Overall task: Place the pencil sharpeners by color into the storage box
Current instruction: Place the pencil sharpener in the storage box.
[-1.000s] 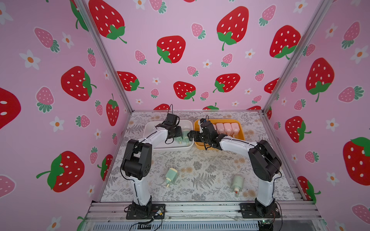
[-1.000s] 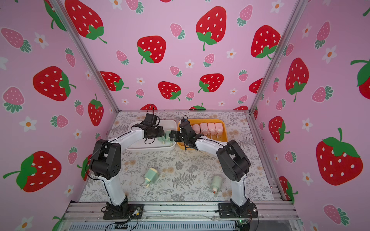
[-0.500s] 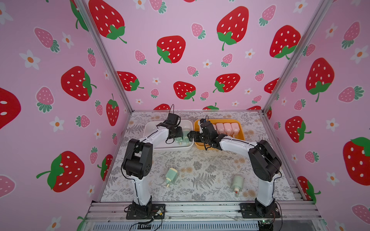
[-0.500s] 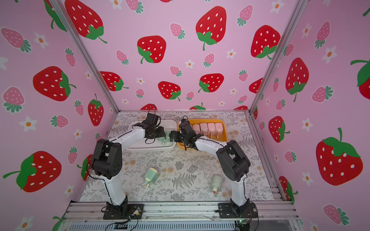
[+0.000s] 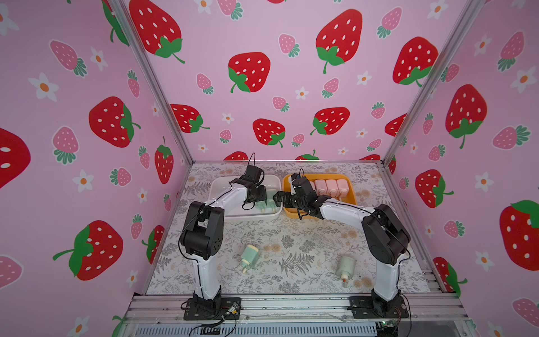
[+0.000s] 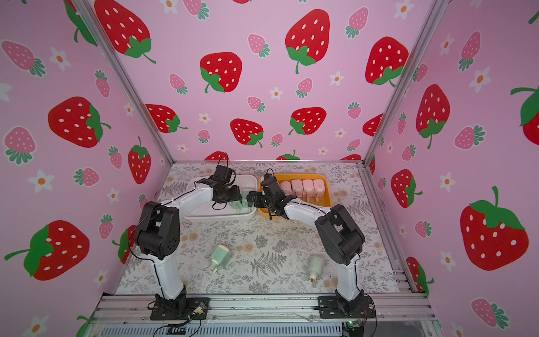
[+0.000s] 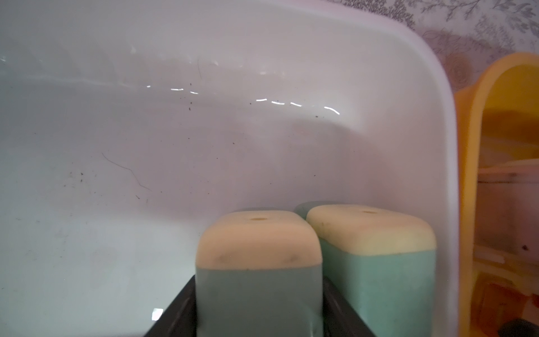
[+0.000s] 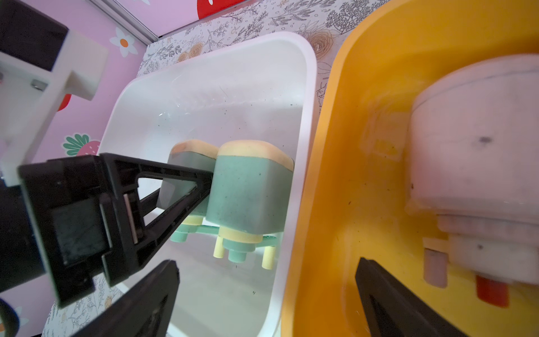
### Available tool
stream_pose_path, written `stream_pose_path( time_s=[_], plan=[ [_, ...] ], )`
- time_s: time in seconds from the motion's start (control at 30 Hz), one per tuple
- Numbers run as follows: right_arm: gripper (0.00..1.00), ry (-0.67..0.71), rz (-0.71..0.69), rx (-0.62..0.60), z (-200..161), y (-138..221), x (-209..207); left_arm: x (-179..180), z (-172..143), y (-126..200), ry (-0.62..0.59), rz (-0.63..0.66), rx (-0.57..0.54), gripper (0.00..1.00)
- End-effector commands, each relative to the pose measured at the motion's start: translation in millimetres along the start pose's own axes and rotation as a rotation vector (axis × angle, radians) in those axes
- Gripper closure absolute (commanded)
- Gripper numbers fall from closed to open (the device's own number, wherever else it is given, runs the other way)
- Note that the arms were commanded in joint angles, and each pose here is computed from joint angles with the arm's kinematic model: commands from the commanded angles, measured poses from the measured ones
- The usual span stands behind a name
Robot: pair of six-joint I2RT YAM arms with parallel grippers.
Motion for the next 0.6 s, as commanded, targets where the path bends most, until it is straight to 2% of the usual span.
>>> stream_pose_path(
  time_s=[0.0, 0.17, 0.57],
  plan=[
    [0.00, 0.012, 0.006, -0.008, 5.1, 11.0, 5.8, -7.5, 11.8, 10.5, -0.017, -0.001, -0.022, 0.38],
    [0.00, 0.012, 0.004, -0.007, 4.3, 12.1, 5.0, -9.8, 13.4, 14.5, -0.021, -0.014, -0.029, 0.32],
    [0.00, 0.008, 0.002, -0.010, 5.0, 15.2, 4.5, -11.3, 23.5, 29.3, 0.003, -0.047, -0.083, 0.29]
  ],
)
Point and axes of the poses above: each gripper's point midway between its finger pads, its own y axis back along the fingers, its own x axis along the line the jaws close on, z = x × y, the point moved 1 cm from there along y, back along the fingers, and after that the axes turned 1 degree about -y, right-handed, at the moved point
